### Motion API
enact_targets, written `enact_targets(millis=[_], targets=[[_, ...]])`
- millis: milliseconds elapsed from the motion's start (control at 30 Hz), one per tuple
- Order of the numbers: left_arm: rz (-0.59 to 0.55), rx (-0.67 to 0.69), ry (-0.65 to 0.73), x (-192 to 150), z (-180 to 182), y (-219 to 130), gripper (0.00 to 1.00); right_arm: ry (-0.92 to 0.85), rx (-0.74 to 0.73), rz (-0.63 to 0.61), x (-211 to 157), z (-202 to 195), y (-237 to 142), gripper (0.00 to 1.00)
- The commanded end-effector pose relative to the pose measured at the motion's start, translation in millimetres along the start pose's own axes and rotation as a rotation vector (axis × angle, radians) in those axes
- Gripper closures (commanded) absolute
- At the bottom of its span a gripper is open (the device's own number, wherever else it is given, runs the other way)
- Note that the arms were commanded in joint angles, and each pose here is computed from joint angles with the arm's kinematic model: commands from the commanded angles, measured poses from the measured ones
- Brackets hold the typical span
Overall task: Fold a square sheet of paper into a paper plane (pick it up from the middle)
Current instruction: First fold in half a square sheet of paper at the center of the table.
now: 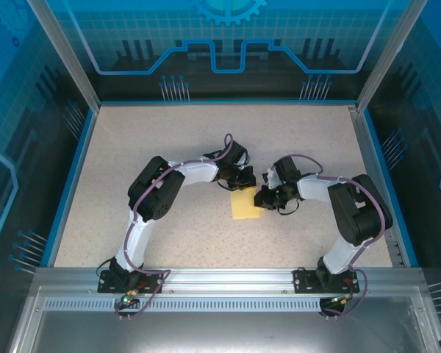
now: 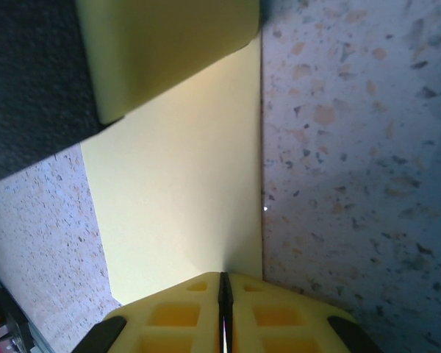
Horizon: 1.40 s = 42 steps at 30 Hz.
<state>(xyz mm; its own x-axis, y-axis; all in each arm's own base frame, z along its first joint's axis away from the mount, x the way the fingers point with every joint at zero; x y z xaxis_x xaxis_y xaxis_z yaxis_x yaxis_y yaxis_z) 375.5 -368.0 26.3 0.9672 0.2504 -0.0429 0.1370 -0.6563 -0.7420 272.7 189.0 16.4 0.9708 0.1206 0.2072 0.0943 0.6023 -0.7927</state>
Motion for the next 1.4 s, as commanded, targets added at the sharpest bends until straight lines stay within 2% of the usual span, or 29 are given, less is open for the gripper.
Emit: enact_targets(millis=[0, 333, 600, 900, 1100, 1200, 1367], targets=[[-0.026, 0.045, 0.004, 17, 14, 0, 0.98, 0.062, -0.101, 0.127, -40, -27, 8, 0.89], [-0.05, 0.003, 0.024, 56, 8, 4, 0.98, 0.08, -0.124, 0.157, -50, -30, 6, 0.9], [-0.107, -0.02, 0.071, 76, -11, -15, 0.98, 0.078, -0.123, 0.16, -49, -30, 6, 0.9], [-0.058, -0.117, 0.134, 45, -43, -25, 0.96, 0.08, -0.122, 0.162, -50, -31, 8, 0.9], [-0.045, -0.066, 0.132, 24, -27, -13, 0.96, 0.083, -0.121, 0.163, -50, -32, 9, 0.9], [-0.104, -0.026, 0.139, 31, -20, -19, 0.97, 0.08, -0.117, 0.163, -50, -31, 9, 0.9], [-0.21, 0.025, 0.192, 57, -31, -45, 0.96, 0.08, -0.115, 0.168, -51, -31, 10, 0.9]])
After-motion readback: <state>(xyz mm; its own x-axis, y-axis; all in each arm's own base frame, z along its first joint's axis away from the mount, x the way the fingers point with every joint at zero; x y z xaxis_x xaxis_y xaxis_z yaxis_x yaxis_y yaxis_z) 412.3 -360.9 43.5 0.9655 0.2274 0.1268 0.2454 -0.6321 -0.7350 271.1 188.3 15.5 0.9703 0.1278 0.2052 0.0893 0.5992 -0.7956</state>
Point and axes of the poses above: each hand's point on the last joint's axis, 136 mm out from that joint toward the fingers, its own y axis out along the fingers, its own z axis along the line the jaws close on, x = y × z, the point moved 1 cm from there along -y, back along the fingers, and after that the axes turned 12 degrees about -y, right-handed, at the moved point
